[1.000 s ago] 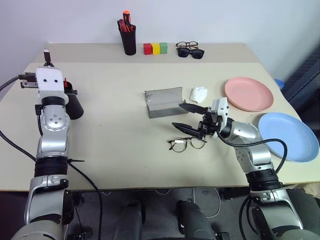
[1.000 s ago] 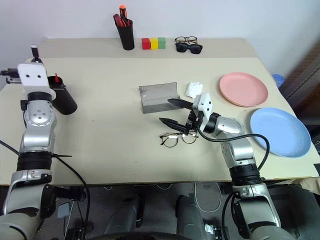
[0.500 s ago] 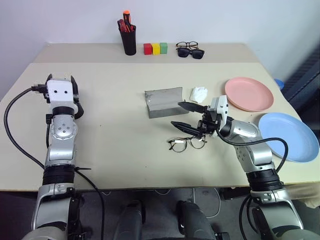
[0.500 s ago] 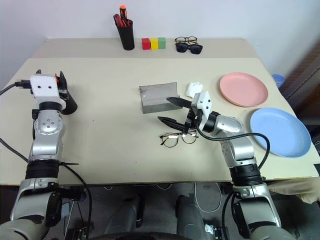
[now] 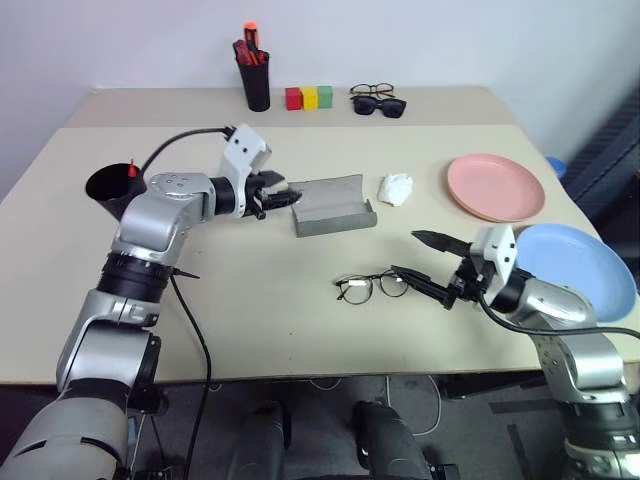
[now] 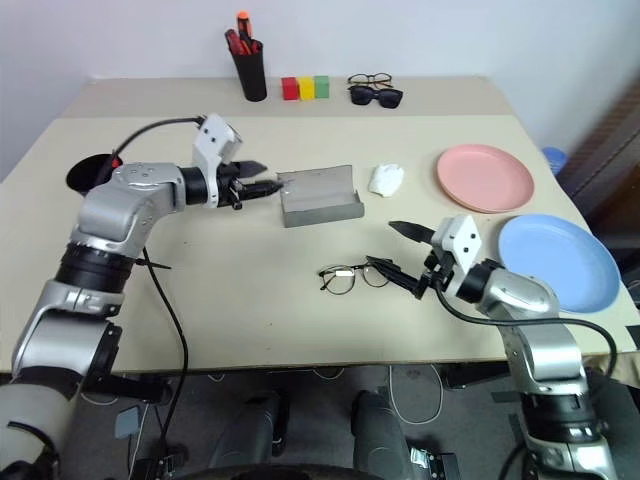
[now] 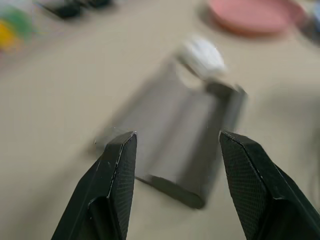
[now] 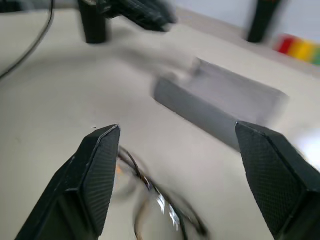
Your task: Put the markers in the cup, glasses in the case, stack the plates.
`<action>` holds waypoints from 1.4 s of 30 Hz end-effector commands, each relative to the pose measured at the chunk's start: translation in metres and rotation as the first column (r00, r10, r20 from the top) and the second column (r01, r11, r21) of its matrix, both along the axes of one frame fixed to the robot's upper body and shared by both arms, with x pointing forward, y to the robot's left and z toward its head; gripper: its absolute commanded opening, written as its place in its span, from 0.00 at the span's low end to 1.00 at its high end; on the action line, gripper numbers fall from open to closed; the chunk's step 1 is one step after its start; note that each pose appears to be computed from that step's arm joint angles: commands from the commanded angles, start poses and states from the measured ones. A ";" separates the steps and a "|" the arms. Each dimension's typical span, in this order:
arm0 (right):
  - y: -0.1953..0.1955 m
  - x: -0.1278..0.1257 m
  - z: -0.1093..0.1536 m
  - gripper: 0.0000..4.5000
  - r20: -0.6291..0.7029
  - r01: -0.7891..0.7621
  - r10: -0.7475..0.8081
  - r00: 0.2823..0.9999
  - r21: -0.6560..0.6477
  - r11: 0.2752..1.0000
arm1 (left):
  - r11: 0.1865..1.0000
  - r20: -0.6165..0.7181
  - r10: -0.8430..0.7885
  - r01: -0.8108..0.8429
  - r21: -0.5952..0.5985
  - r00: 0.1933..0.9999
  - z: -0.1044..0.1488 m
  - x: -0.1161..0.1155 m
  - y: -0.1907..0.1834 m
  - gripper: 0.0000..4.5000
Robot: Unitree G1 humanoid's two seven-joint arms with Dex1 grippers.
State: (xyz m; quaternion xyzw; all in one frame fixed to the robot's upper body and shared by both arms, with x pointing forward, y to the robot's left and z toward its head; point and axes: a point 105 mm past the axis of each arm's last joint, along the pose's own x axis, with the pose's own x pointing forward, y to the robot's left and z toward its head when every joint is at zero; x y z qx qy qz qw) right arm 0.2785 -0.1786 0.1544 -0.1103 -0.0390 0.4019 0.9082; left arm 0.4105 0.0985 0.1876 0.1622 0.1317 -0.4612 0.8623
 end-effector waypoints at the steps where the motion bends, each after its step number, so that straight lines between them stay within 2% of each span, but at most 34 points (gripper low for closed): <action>1: -0.005 -0.012 0.019 0.83 0.076 0.060 -0.061 0.995 0.011 0.998 | 0.991 0.000 -0.103 0.103 0.090 0.995 0.001 0.008 -0.009 0.59; 5: -0.017 -0.030 0.015 0.83 0.079 0.181 -0.182 0.980 0.023 0.983 | 0.963 -0.039 -0.185 0.189 0.193 0.982 -0.008 0.015 -0.034 0.59; 11: -0.022 -0.039 0.016 0.83 0.093 0.247 -0.250 0.964 0.035 0.968 | 0.914 -0.099 -0.288 0.304 0.269 0.953 -0.018 0.007 -0.051 0.59; 14: -0.024 -0.041 0.017 0.83 0.100 0.265 -0.267 0.958 0.037 0.964 | 0.901 -0.109 -0.272 0.293 0.321 0.956 -0.028 0.009 -0.056 0.59; 17: -0.022 -0.042 0.019 0.83 0.105 0.272 -0.275 0.956 0.040 0.961 | 0.894 -0.103 -0.259 0.279 0.351 0.960 -0.032 0.010 -0.059 0.39; 20: -0.021 -0.042 0.020 0.83 0.107 0.276 -0.279 0.954 0.042 0.960 | 0.897 -0.100 -0.265 0.283 0.339 0.959 -0.031 0.009 -0.064 0.07; 21: -0.021 -0.042 0.020 0.83 0.107 0.277 -0.280 0.954 0.043 0.960 | 0.897 -0.097 -0.265 0.283 0.339 0.959 -0.031 0.010 -0.064 0.01; 30: -0.021 -0.038 0.021 0.83 0.111 0.275 -0.277 0.954 0.040 0.961 | 0.897 -0.107 -0.313 0.331 0.295 0.944 -0.025 0.004 -0.071 0.01; 34: -0.021 -0.036 0.021 0.83 0.112 0.274 -0.276 0.955 0.037 0.961 | 0.864 -0.165 -0.390 0.422 0.275 0.906 -0.023 -0.006 -0.065 0.01; 42: -0.021 -0.035 0.015 0.83 0.095 0.270 -0.272 0.958 0.033 0.962 | 0.801 -0.268 -0.467 0.531 0.275 0.843 -0.038 -0.029 -0.040 0.01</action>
